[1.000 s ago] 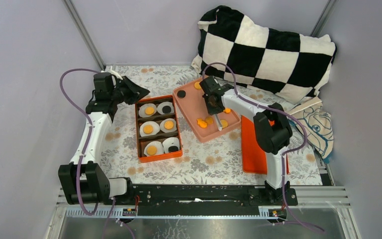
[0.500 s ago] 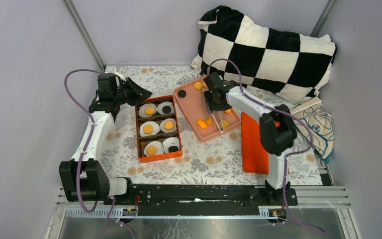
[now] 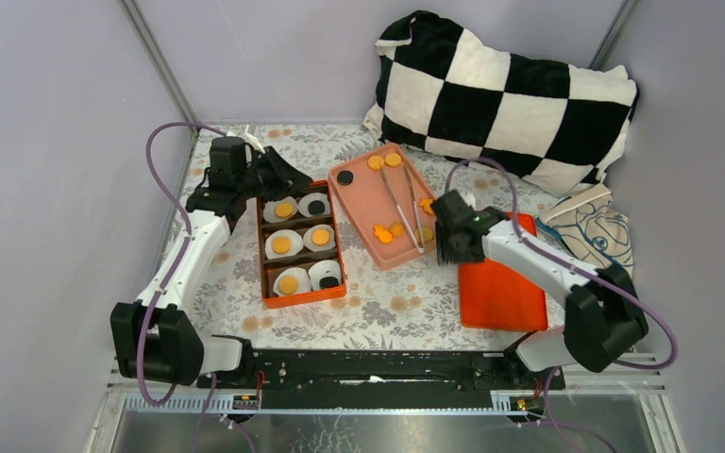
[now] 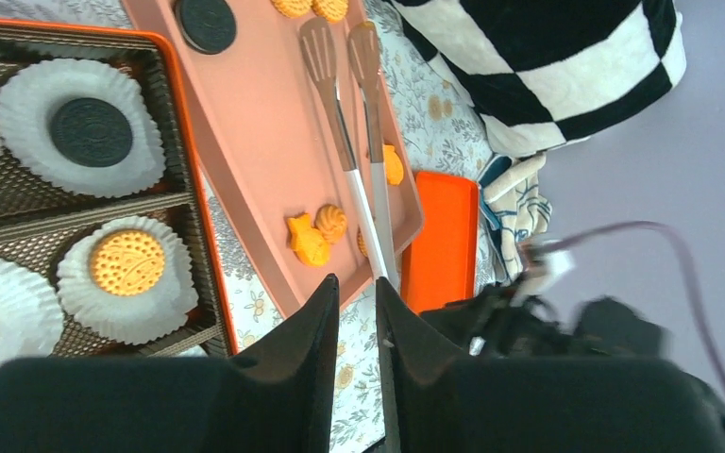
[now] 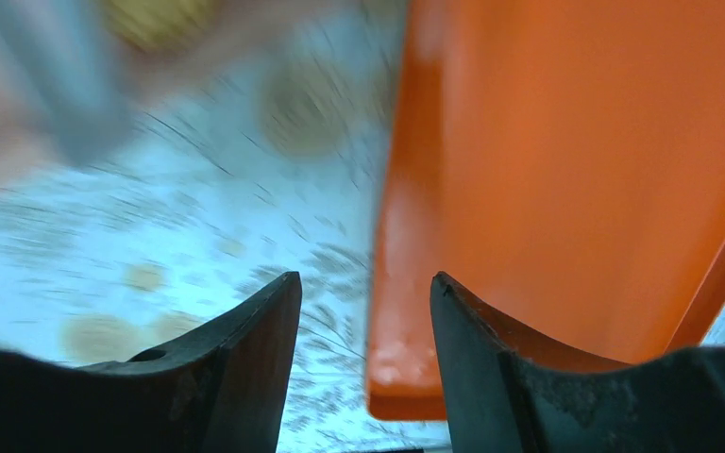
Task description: Pack the cookies
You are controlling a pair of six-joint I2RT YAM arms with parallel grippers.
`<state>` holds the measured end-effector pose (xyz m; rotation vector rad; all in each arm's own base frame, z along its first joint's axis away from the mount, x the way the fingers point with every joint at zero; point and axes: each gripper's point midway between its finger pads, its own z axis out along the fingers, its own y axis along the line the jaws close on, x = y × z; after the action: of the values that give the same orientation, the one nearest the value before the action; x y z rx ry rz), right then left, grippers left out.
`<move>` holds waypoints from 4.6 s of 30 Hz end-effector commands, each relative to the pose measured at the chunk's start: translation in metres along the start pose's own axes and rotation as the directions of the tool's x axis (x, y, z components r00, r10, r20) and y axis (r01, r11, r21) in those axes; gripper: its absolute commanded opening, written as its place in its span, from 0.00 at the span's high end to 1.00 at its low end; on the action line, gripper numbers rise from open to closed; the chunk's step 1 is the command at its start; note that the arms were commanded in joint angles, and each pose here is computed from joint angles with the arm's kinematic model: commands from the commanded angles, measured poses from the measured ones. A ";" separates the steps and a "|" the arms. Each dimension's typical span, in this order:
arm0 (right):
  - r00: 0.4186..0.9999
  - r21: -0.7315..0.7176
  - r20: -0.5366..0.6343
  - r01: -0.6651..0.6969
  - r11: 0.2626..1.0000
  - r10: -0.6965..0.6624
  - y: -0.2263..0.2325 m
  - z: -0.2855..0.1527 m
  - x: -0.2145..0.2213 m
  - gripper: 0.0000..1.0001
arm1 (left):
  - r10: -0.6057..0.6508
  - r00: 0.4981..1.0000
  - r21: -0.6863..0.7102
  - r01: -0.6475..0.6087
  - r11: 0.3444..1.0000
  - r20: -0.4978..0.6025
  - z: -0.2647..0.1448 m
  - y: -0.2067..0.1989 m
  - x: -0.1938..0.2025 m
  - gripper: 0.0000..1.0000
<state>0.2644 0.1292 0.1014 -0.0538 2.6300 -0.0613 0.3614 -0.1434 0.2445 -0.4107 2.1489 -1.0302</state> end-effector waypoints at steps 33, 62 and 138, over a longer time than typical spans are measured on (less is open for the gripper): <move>0.999 0.131 0.023 -0.040 0.991 0.038 -0.034 -0.029 0.002 1.00 | 0.102 0.993 0.075 -0.098 0.992 -0.062 0.030 -0.027 0.016 0.64; 0.960 -0.439 0.186 0.272 0.857 -0.209 0.117 -0.077 -0.079 1.00 | 0.223 0.914 0.382 -0.084 0.920 -0.338 0.110 -0.102 0.133 0.30; 0.449 0.246 0.807 0.334 0.910 -0.383 0.131 -0.124 -0.086 0.80 | 0.117 0.824 0.298 0.066 0.952 -0.555 0.049 -0.093 0.052 0.58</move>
<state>0.2605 0.2727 0.1744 -0.8924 1.5804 -0.3603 0.3689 -0.2543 0.2537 -0.0912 2.5118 -1.5401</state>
